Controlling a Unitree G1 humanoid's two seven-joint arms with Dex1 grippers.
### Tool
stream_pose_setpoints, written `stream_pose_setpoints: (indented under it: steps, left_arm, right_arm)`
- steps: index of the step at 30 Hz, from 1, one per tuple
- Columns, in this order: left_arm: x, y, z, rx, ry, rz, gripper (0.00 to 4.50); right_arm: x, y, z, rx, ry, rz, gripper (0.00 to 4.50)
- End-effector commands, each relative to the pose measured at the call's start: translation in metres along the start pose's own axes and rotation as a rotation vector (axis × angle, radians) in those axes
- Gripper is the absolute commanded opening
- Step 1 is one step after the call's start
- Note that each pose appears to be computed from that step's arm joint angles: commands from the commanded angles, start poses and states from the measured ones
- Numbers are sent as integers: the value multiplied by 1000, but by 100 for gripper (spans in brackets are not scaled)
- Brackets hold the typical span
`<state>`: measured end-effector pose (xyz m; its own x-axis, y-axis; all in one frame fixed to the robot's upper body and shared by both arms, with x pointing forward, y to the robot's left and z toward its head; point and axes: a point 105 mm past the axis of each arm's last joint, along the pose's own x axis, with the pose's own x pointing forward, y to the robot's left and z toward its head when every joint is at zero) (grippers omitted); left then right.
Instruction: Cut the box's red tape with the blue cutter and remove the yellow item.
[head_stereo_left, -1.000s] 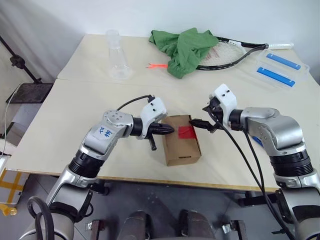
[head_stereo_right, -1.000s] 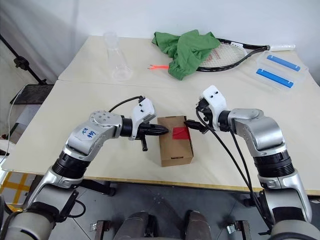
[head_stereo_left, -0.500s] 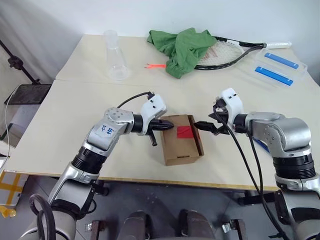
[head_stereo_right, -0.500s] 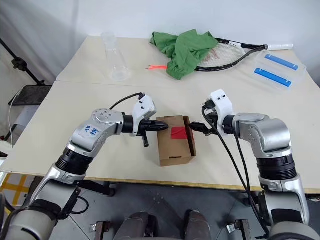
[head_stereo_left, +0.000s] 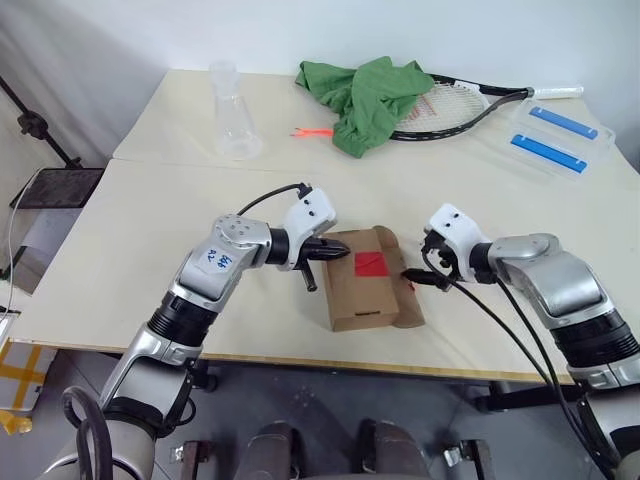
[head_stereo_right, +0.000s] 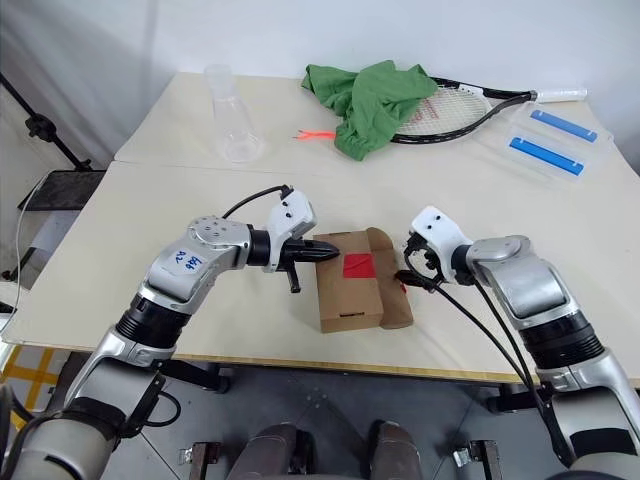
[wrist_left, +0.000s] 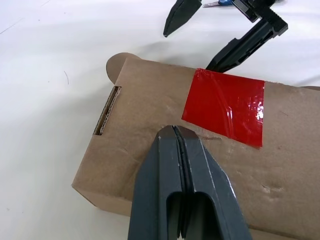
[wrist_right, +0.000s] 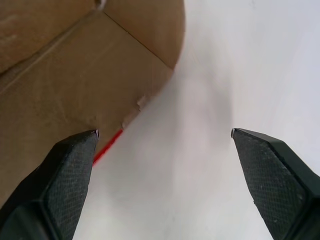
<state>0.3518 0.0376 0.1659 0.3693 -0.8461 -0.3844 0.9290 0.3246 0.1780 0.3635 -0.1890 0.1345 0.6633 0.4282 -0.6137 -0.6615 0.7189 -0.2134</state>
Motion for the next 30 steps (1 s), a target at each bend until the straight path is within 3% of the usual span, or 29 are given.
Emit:
stream_pose_setpoints:
  steps: [1, 5, 11, 20, 27, 30]
  left_arm:
    - [0, 2, -19, -40, 65, 21, 0]
    - [2, 1, -18, -31, 62, 12, 0]
    - [4, 1, -16, -21, 60, 2, 0]
    - [7, -4, -13, 3, 55, -15, 0]
    - [7, -8, -13, 10, 52, -23, 0]
    - [7, -8, -13, 11, 52, -21, 0]
  right_arm:
    - [-26, -23, 5, 248, -64, 13, 443]
    - [-35, -11, 17, 569, -128, 264, 443]
    - [-18, 7, 10, 696, -54, 419, 443]
    - [12, 30, 24, 686, -42, 601, 443]
    - [33, 40, 25, 652, 20, 625, 443]
    - [35, 38, 24, 652, 27, 617, 380]
